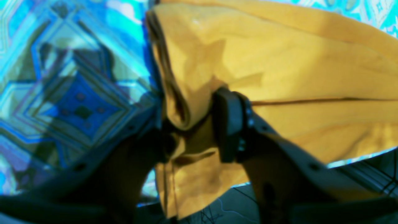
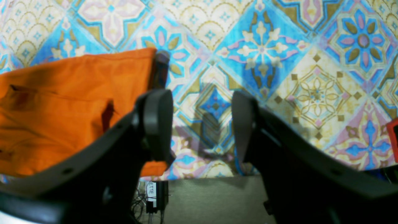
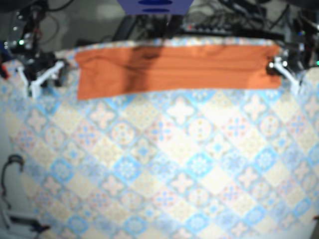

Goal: Fold the T-shirt properly
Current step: 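Lift the held strip end with the left gripper, then carry the held end over the strip toward the right gripper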

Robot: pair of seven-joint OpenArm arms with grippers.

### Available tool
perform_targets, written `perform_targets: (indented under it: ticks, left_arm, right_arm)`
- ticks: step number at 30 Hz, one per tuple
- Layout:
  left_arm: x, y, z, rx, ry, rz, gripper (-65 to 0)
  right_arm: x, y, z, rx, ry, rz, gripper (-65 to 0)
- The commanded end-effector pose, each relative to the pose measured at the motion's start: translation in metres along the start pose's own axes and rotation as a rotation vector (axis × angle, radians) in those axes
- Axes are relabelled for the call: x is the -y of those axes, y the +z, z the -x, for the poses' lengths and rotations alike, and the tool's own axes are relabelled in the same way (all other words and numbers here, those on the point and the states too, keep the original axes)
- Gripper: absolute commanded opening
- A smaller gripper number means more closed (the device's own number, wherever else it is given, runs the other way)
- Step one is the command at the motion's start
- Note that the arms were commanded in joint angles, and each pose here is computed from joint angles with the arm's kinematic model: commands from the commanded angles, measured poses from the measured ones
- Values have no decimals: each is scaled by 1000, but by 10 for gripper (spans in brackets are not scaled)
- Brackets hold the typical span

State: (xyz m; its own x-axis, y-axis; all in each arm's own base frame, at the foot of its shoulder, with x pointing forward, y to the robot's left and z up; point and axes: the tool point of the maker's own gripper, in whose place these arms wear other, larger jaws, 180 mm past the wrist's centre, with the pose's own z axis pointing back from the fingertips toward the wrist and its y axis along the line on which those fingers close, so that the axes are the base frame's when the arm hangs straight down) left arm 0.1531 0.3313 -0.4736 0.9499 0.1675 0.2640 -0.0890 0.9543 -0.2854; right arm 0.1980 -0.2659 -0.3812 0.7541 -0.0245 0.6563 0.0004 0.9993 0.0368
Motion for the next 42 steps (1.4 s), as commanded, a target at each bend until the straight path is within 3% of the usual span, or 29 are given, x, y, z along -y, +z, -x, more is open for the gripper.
perform_targets:
  ticks: [1,6,12,16,27,42]
  left_arm:
    - [-2,-2,36,-144,-8,-11,-479]
    - [-2,-3,36,-143,-8,-11,-650]
    - [-1,-3,35,-141,-10,-8,-650]
    - [20,0,17,-100,-83,26,-650]
    - [62,-5,10,-101,-208,102,-650]
    - [109,14,-23,-5,-373,167,-650]
  right_arm:
    - [2,3,-12,40,18,2,-350]
    - [2,3,-12,40,18,2,-350]
    - [2,3,-12,40,18,2,-350]
    - [2,4,-12,42,16,4,-350]
    - [4,7,-3,19,17,10,-350]
    - [3,8,-3,20,19,10,-350]
